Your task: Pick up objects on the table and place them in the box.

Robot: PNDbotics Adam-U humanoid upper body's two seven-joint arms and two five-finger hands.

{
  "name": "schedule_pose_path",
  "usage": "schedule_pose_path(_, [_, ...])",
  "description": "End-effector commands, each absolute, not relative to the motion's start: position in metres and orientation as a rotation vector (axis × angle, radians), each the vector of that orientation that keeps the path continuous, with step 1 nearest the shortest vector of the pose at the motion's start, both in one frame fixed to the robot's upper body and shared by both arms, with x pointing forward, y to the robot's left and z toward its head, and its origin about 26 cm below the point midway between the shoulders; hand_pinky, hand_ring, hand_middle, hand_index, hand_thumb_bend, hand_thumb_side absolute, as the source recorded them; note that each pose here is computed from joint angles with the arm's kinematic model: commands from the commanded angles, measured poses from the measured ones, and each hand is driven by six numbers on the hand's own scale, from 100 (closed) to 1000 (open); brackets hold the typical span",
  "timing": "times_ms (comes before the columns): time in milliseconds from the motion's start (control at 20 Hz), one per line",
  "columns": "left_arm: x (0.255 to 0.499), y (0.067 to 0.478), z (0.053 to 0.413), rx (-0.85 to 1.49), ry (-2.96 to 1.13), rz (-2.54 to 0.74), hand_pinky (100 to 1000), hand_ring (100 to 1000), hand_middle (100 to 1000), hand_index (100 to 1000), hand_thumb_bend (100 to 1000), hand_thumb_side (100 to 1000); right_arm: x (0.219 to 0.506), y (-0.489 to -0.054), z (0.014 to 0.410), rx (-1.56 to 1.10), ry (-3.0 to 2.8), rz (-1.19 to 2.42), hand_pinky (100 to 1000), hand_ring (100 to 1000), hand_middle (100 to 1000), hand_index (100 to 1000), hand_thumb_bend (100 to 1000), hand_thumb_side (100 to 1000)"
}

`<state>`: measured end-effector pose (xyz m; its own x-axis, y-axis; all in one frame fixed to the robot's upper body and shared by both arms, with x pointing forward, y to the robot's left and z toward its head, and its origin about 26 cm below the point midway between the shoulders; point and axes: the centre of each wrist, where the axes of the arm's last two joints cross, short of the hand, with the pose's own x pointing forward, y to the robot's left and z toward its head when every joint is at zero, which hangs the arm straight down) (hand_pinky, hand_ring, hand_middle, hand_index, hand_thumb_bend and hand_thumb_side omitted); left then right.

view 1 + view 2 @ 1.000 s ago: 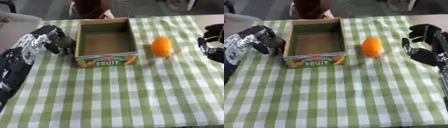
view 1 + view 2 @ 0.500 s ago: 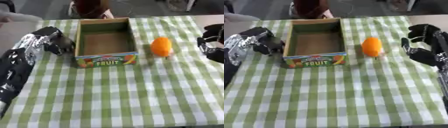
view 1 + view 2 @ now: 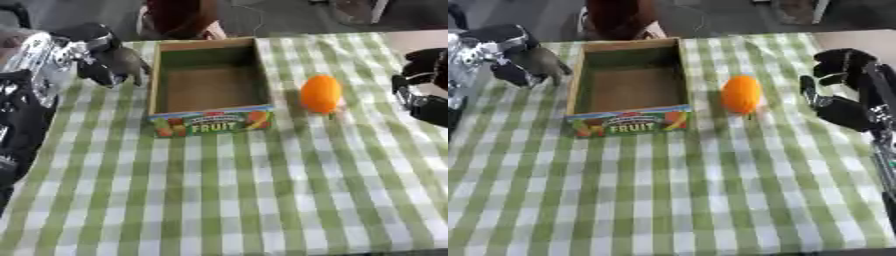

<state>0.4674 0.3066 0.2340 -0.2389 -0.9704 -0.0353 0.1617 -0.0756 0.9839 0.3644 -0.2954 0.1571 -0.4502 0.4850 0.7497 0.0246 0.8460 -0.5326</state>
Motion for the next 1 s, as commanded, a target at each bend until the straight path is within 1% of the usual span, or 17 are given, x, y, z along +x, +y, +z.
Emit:
schedule_pose_path(50, [0.464,0.298,0.267,1.049,-1.288,-1.524,676,499,416,508,233,161,0.364,-0.300,0.166,-0.395,-1.999,0.566,659,668,580,723,221,100])
schedule_pose_path(250, [0.467,0.273,0.274,1.031,-1.336,-1.584,677,499,416,508,231,161,0.364,-0.299,0.165,-0.387,-1.997,0.573,659,668,579,723,220,100])
schedule_pose_path(400, [0.469,0.254,0.271,1.015,-1.348,-1.638,678,500,417,508,238,160,0.365,-0.296,0.165,-0.375,-1.998,0.579,659,668,580,723,219,100])
schedule_pose_path(700, [0.474,0.216,0.248,0.966,-1.386,-1.729,672,509,427,516,264,165,0.367,-0.289,0.166,-0.343,-2.006,0.597,659,669,579,723,217,100])
schedule_pose_path(850, [0.476,0.209,0.239,0.959,-1.388,-1.747,672,512,430,519,267,165,0.367,-0.287,0.166,-0.336,-2.009,0.600,659,669,579,723,216,100])
schedule_pose_path(1000, [0.477,0.198,0.221,0.929,-1.384,-1.769,671,527,449,537,308,169,0.368,-0.285,0.167,-0.327,-2.013,0.604,659,669,579,722,215,100])
